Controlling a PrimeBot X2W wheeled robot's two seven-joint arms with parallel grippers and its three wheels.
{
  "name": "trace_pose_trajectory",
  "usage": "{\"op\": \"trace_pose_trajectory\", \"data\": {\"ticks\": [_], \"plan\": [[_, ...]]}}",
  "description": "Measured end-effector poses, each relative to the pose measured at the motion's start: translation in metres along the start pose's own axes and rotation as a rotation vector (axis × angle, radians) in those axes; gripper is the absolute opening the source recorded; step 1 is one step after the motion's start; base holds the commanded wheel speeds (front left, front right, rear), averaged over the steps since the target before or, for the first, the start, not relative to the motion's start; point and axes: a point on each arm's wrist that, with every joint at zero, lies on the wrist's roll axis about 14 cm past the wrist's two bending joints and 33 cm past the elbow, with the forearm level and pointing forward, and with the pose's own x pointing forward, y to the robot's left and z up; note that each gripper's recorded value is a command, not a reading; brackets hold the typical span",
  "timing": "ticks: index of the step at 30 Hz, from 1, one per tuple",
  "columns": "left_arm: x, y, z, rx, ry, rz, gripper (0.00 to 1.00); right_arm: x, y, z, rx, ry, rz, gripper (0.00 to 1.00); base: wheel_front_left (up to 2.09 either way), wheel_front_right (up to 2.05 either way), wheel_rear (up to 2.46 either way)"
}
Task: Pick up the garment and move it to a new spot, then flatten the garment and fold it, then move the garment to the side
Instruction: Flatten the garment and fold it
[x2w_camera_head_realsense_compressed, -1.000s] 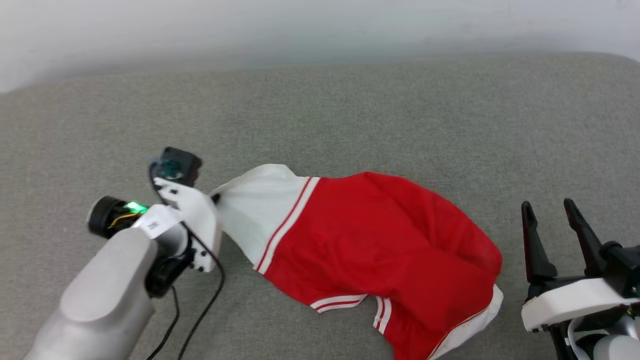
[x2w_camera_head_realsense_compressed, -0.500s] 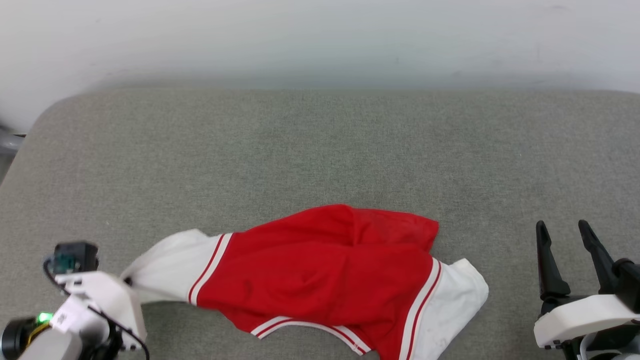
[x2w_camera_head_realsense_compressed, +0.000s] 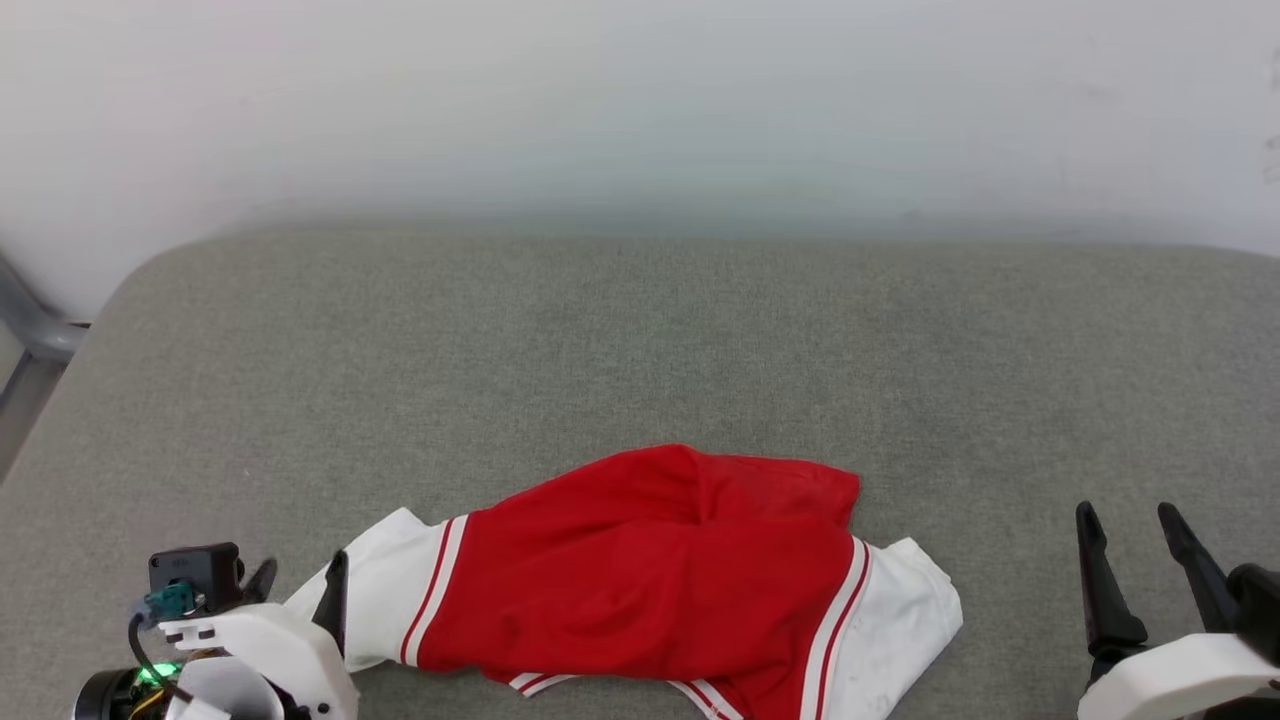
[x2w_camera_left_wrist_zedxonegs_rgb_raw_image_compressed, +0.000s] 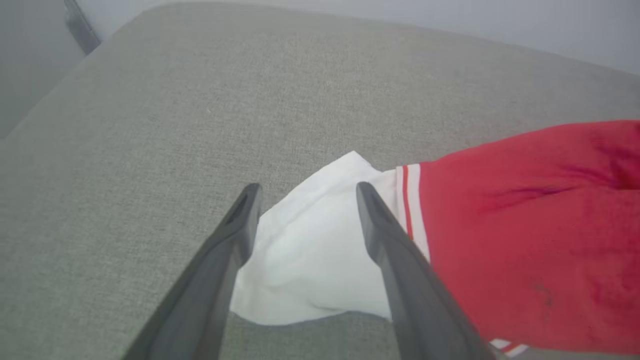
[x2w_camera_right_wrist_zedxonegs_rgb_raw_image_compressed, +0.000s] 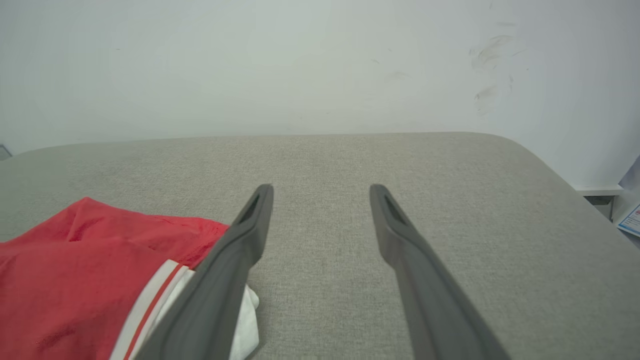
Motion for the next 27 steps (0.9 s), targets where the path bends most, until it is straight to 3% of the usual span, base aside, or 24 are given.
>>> {"op": "trace_pose_trajectory", "data": {"ticks": [9,14,15,16,18,27], "plan": [[-0.013,-0.030,0.059,0.046,-0.333,-0.071,1.00,-0.016,-0.006,-0.017,0.058,0.105,-0.017,1.00,0.00,0.00,0.00],[-0.023,-0.052,0.083,0.057,-0.459,-0.125,1.00,-0.030,-0.007,-0.059,0.062,0.341,-0.019,1.00,0.00,0.00,0.00],[-0.028,-0.059,0.089,0.054,-0.491,-0.141,1.00,-0.038,-0.001,-0.077,0.058,0.453,-0.002,1.00,0.00,0.00,0.00],[-0.028,-0.059,0.089,0.054,-0.491,-0.141,1.00,-0.038,-0.001,-0.077,0.058,0.453,-0.002,1.00,0.00,0.00,0.00],[-0.033,-0.066,0.094,0.046,-0.521,-0.158,1.00,-0.044,0.014,-0.096,0.050,0.584,0.047,1.00,0.00,0.00,0.00],[-0.040,-0.078,0.095,0.019,-0.546,-0.180,1.00,-0.040,0.060,-0.118,0.025,0.767,0.195,1.00,0.00,0.00,0.00]]}}
